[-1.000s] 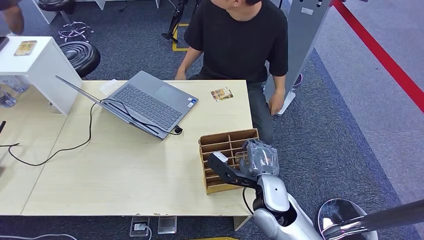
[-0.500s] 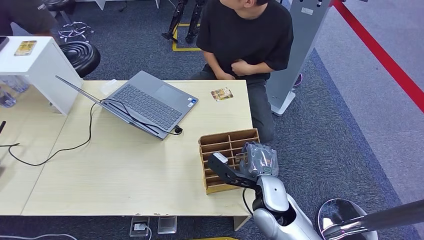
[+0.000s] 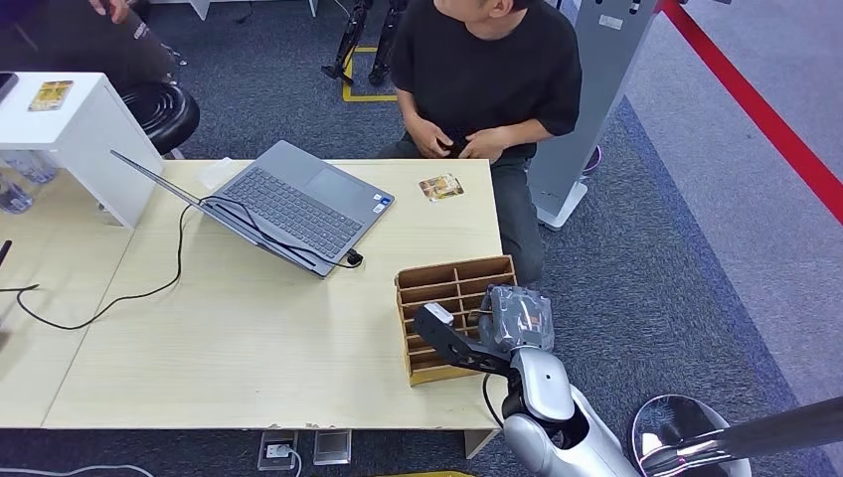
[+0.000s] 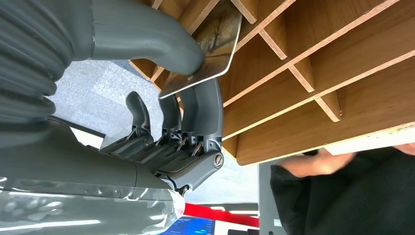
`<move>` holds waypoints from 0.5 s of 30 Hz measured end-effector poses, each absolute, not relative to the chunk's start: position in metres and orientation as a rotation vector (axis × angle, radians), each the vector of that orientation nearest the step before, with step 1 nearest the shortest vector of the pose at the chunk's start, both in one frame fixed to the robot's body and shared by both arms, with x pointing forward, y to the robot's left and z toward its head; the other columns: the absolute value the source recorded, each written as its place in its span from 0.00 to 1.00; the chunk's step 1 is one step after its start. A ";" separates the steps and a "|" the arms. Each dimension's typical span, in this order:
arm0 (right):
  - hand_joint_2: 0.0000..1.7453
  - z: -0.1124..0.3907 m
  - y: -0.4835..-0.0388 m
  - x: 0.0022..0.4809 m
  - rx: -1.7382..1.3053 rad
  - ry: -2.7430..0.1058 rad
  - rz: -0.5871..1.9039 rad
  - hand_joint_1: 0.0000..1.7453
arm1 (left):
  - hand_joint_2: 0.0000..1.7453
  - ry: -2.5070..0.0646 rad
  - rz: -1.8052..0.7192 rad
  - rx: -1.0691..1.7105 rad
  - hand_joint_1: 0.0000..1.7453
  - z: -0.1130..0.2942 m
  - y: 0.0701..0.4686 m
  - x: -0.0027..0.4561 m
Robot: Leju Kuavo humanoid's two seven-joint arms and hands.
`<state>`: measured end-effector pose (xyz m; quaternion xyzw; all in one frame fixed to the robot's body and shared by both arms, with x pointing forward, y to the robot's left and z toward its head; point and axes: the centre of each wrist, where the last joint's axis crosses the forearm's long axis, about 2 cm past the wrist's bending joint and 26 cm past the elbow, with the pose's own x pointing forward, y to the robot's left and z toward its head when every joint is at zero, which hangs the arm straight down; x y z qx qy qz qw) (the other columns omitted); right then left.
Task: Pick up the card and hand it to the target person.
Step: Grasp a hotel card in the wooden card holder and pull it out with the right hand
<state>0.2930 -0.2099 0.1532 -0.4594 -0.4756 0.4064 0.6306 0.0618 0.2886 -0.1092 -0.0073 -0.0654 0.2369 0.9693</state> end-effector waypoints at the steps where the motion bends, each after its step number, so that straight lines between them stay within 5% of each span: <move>1: 1.00 0.153 -0.210 0.293 -1.052 -1.089 0.931 0.81 | 0.00 -0.132 0.479 -0.015 0.00 -0.109 0.289 0.062; 5: 1.00 0.153 -0.210 0.293 -1.053 -1.087 0.931 0.99 | 0.00 -0.132 0.478 -0.015 0.00 -0.109 0.289 0.062; 15: 1.00 0.153 -0.210 0.293 -1.049 -1.097 0.918 1.00 | 0.00 -0.138 0.481 -0.014 0.00 -0.109 0.289 0.062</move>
